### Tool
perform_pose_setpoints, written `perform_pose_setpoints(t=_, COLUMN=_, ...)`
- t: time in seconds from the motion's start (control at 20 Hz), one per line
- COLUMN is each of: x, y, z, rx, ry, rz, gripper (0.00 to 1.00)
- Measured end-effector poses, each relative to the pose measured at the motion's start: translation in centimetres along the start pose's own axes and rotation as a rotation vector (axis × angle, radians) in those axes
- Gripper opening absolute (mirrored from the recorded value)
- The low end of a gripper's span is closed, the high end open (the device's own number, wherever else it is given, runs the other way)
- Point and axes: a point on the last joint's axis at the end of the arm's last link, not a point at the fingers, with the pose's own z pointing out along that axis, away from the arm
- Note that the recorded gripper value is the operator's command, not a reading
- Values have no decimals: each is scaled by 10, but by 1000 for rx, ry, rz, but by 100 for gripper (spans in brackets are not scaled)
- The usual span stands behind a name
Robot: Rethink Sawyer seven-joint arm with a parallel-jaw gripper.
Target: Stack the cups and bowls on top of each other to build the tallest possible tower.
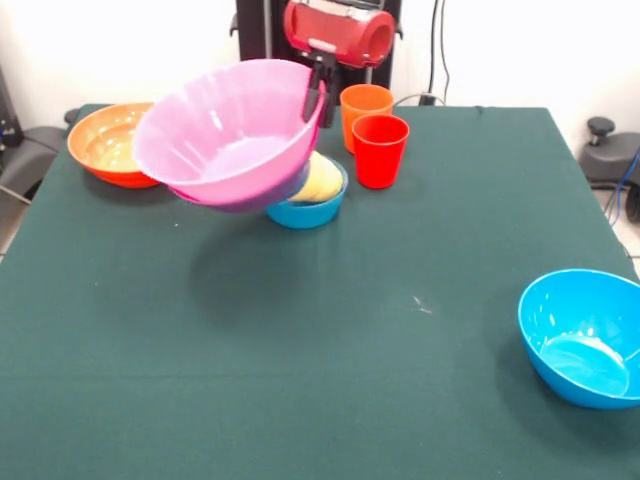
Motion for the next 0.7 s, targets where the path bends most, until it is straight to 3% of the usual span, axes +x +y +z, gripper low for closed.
perform_pose_setpoints(t=0.15, x=6, y=16, z=-3, rx=-29, ry=32, rz=-9, gripper=0)
perform_pose_setpoints(t=0.35, x=27, y=42, z=-6, rx=-59, ry=95, rz=-42, gripper=0)
perform_pose_setpoints(t=0.7, x=65, y=62, z=-18, rx=-42, ry=178, rz=-112, gripper=0)
